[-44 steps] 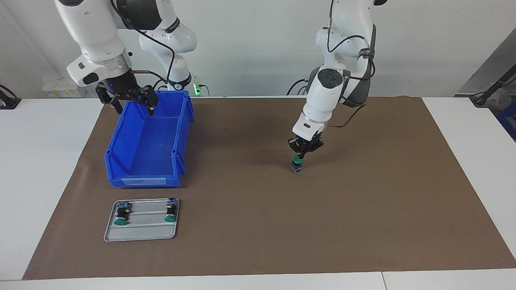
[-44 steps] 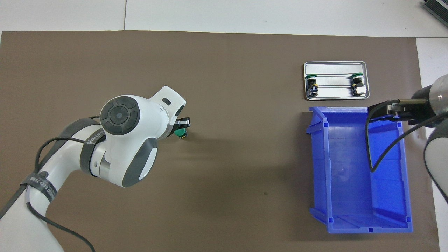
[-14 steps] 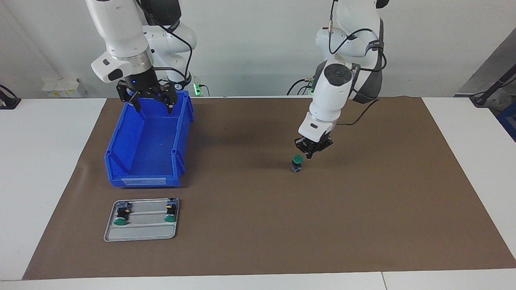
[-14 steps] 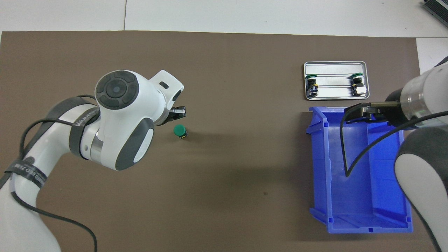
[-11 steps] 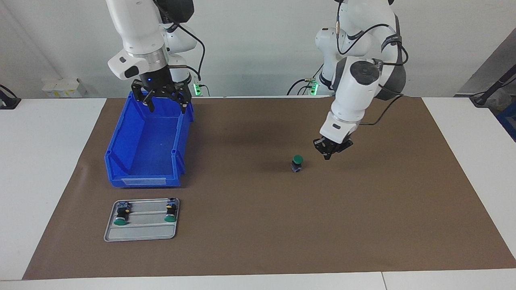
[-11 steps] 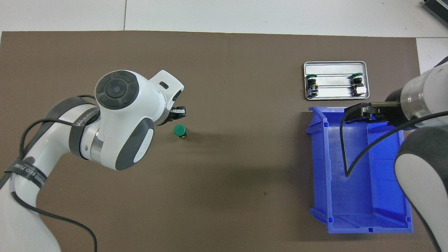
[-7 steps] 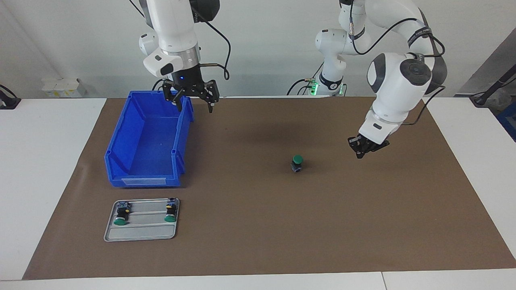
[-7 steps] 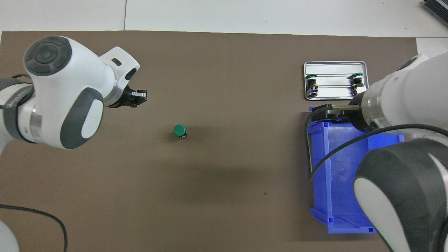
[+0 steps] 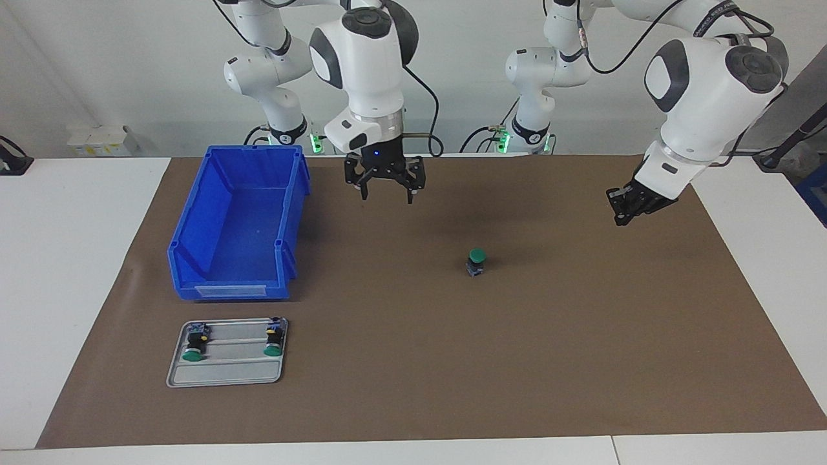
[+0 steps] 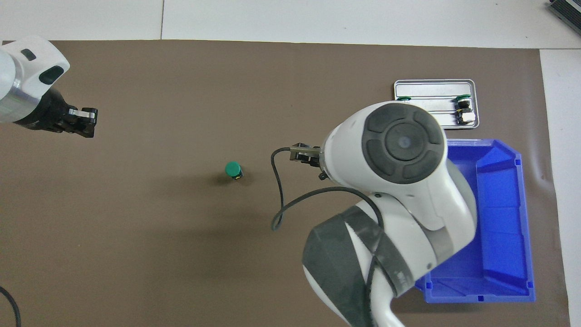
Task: Place and press button with both arms
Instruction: 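Grasp the button with the right gripper while the left gripper withdraws, then carry the green button over the blue bin with the right gripper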
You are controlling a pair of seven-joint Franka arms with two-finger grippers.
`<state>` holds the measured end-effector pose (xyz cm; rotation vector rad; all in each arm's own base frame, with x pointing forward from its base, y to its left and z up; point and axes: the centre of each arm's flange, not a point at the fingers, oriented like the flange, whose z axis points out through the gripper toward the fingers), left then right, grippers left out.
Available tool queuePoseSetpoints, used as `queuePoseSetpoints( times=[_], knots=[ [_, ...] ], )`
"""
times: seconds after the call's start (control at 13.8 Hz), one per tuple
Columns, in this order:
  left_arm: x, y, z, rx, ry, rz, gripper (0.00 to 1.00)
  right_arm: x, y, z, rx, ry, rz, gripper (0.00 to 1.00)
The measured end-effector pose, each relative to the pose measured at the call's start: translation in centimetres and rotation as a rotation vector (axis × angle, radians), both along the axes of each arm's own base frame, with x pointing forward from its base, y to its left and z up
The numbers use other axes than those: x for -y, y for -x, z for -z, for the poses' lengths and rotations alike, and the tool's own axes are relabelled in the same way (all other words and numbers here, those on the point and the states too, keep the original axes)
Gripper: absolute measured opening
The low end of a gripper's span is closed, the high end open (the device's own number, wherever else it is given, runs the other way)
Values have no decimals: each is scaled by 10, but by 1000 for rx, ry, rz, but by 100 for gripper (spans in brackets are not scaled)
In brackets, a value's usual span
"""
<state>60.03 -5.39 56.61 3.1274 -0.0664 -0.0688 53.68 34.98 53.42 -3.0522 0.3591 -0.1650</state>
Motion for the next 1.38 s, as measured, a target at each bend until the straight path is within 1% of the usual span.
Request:
queuePoseSetpoints(
  times=[0.07,0.15,0.22,0.29,0.36,0.44,0.51,0.73,0.87,1.09,1.31,1.38],
  knots=[
    [2,2,-5,1,1,4,32,-17,-6,9,7,-9,11,99],
    [5,4,-9,3,2,9,42,-31,-10,20,13,-16,14,99],
    [7,6,-13,7,3,13,55,-43,-12,31,12,-16,9,99],
    [8,7,-15,11,3,16,66,-55,-12,42,10,-16,0,99],
    [9,8,-17,14,4,17,78,-68,-11,52,19,-26,0,99],
    [10,8,-19,19,4,19,89,-79,-10,61,30,-38,-1,99],
    [10,10,-23,26,5,22,100,-88,-8,71,28,-38,-6,99],
    [11,16,-32,38,7,53,100,-128,2,114,8,-26,-38,99],
    [10,18,-31,34,7,61,100,-150,0,143,7,-22,-53,99],
    [10,21,-22,20,6,64,100,-163,-10,175,31,-10,-71,99],
    [10,23,-15,18,5,64,100,-172,-12,186,59,-16,-88,97],
    [9,24,-14,17,5,63,100,-173,-13,187,72,-22,-91,95]
  ],
)
